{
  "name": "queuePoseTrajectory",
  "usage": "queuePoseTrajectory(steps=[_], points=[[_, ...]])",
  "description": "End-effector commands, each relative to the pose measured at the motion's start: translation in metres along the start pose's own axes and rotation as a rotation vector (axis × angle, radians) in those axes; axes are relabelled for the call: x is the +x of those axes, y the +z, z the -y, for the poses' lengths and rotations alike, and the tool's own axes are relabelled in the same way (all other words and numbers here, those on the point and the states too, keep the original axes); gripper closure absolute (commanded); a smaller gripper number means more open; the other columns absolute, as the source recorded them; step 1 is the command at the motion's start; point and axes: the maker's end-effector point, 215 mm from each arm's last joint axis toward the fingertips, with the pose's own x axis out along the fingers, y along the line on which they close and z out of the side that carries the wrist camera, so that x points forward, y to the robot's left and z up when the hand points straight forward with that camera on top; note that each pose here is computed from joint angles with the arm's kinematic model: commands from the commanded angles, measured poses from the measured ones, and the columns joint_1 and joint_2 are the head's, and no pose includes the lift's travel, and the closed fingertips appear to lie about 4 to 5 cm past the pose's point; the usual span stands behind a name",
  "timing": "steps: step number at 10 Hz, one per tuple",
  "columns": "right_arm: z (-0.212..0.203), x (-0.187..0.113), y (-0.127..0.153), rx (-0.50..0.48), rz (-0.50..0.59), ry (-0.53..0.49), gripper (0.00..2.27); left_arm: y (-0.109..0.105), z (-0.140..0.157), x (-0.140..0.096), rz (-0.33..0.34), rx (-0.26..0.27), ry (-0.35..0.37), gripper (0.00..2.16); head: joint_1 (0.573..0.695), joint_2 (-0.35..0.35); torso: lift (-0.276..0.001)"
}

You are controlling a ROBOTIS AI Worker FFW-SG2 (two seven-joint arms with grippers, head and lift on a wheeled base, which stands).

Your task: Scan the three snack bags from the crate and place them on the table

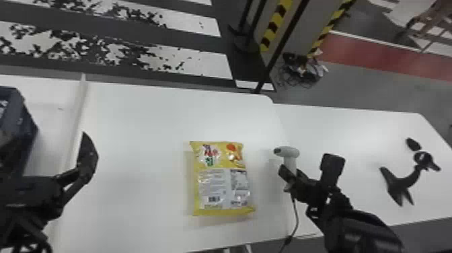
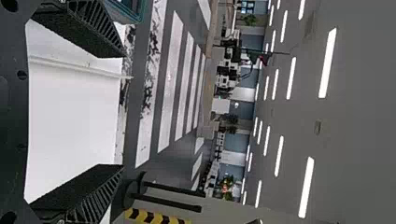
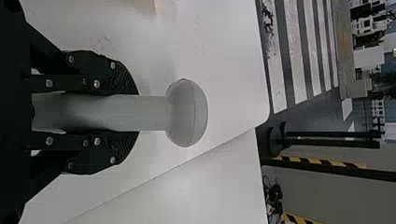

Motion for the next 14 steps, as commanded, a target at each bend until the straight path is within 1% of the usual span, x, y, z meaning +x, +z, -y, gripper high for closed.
queuePoseTrajectory(steps=[1,2,3,4,5,6,7,8,9,10,11,12,13,14], points=[[0.006,0.009,0.001,-0.015,0.011,0.014,1.81,-0.003,0.004,0.001,-0.004,0.001,-0.007,0.02,0.695,-0.35,-0.062],[0.005,0.017,-0.008,-0.025,-0.015,0.035,1.54,-0.004,0.006,0.002,-0.004,0.0,-0.01,0.02,0.695,-0.35,-0.062],[0.006,0.021,-0.007,-0.044,-0.011,0.036,1.34,-0.005,0.01,0.003,-0.005,0.004,-0.013,0.02,0.695,-0.35,-0.062],[0.007,0.022,-0.009,-0.05,-0.018,0.036,1.28,-0.004,0.009,0.004,-0.003,0.002,-0.011,0.02,0.695,-0.35,-0.062],[0.005,0.022,-0.007,-0.056,-0.011,0.04,0.52,-0.006,0.011,0.004,-0.005,0.001,-0.015,0.02,0.695,-0.35,-0.062],[0.0,0.017,0.006,-0.074,0.038,0.052,0.0,-0.006,0.013,0.005,-0.005,0.001,-0.016,0.02,0.695,-0.35,-0.062],[-0.006,0.002,0.021,-0.085,0.079,0.065,0.0,-0.005,0.013,0.005,-0.002,0.001,-0.016,0.02,0.695,-0.35,-0.062],[-0.015,-0.015,0.036,-0.037,0.123,0.098,0.05,-0.003,0.013,0.006,-0.001,0.003,-0.017,0.02,0.695,-0.35,-0.062],[-0.025,-0.031,0.043,0.015,0.119,0.148,0.06,-0.002,0.012,0.007,0.001,0.004,-0.017,0.02,0.695,-0.35,-0.062],[-0.038,-0.043,0.047,0.081,0.101,0.217,0.08,-0.005,0.013,0.009,-0.012,0.007,-0.019,0.02,0.695,-0.35,-0.062],[-0.054,-0.052,0.035,0.205,0.021,0.318,0.09,-0.006,0.015,0.009,-0.015,0.009,-0.022,0.02,0.695,-0.35,-0.062],[-0.076,-0.065,0.02,0.348,-0.09,0.438,0.09,-0.006,0.013,0.009,-0.015,0.011,-0.021,0.02,0.695,-0.349,-0.062],[-0.105,-0.081,0.007,0.432,-0.198,0.555,0.09,-0.004,0.013,0.009,-0.012,0.009,-0.02,0.02,0.695,-0.339,-0.062],[-0.122,-0.087,0.005,0.441,-0.222,0.614,0.09,-0.004,0.014,0.009,-0.012,0.008,-0.021,0.02,0.695,-0.31,-0.062]])
